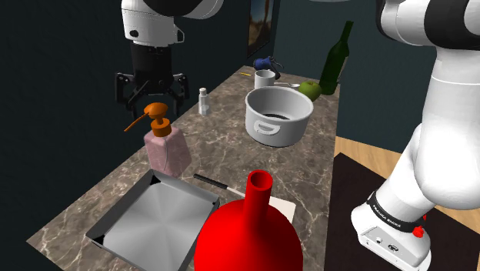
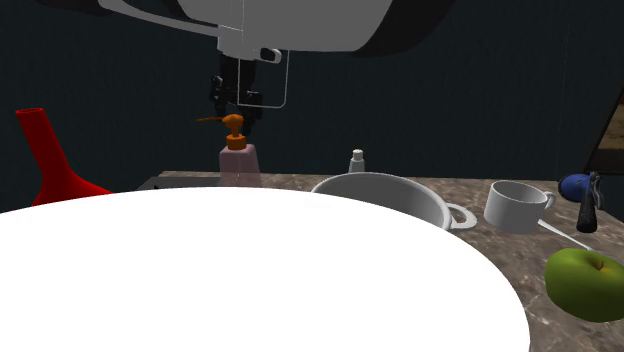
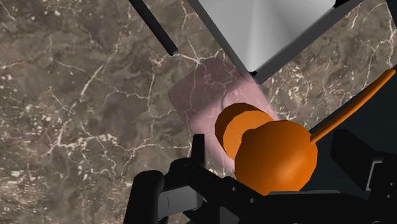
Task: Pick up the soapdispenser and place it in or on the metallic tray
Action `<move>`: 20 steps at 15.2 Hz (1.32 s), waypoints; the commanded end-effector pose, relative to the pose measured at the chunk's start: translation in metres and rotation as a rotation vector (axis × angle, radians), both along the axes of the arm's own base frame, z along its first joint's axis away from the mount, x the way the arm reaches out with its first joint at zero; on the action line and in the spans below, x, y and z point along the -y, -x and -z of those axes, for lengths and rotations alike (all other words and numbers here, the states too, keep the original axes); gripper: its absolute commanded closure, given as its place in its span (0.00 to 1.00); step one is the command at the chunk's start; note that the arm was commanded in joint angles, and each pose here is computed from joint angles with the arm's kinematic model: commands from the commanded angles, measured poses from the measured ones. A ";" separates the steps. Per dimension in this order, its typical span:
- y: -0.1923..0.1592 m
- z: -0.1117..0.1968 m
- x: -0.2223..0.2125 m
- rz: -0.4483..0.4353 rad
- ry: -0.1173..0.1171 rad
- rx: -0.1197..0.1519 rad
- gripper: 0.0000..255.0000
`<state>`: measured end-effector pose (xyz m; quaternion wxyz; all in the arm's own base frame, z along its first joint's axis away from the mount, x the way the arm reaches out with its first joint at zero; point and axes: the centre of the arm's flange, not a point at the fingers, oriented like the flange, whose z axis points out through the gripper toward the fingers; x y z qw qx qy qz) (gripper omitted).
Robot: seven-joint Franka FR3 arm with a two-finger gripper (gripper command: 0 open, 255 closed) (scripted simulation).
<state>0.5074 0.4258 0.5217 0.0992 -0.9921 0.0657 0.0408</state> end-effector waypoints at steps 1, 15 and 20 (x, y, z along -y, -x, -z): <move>0.000 0.000 0.000 0.000 0.000 0.000 0.00; 0.000 -0.010 0.000 0.000 0.000 0.000 1.00; 0.000 -0.037 0.000 0.000 0.000 0.000 1.00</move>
